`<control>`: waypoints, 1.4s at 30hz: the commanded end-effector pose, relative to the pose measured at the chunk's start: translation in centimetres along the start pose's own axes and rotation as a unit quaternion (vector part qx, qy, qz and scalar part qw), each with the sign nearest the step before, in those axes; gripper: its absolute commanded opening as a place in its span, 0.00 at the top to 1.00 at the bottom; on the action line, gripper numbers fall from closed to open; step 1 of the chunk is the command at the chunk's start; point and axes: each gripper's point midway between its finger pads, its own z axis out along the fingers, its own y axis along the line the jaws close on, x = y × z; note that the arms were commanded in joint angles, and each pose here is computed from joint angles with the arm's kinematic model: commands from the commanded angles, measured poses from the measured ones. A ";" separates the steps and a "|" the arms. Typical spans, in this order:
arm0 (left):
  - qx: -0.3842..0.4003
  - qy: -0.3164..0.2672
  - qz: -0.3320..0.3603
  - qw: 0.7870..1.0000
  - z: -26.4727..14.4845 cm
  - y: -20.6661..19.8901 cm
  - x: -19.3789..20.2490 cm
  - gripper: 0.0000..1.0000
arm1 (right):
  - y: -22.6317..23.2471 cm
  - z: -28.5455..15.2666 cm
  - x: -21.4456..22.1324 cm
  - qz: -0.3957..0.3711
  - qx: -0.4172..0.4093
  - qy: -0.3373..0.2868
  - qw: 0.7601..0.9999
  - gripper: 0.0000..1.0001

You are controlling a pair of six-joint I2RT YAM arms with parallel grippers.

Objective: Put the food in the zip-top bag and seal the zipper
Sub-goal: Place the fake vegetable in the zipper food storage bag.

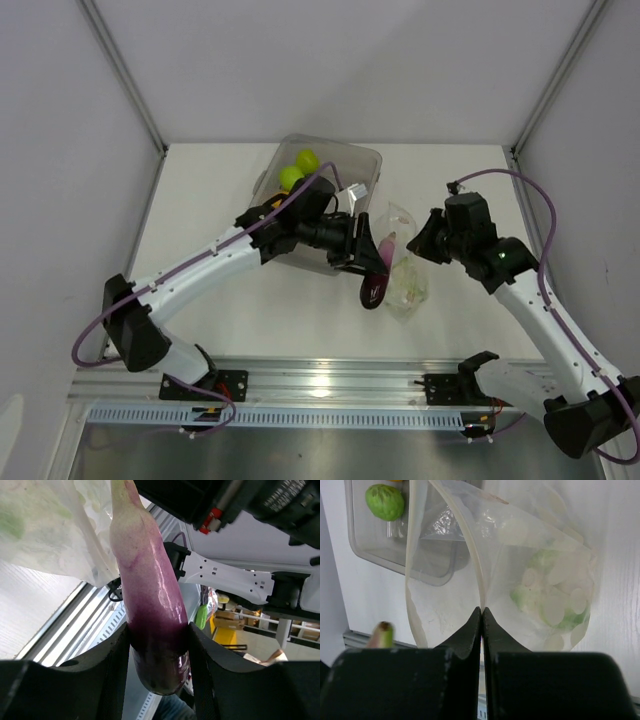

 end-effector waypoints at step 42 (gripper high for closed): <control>-0.130 -0.114 -0.118 0.978 2.3 9.1 -7.5 0.99 | 5.7 -4.5 -0.2 -0.052 -0.065 -0.056 0.995 1.00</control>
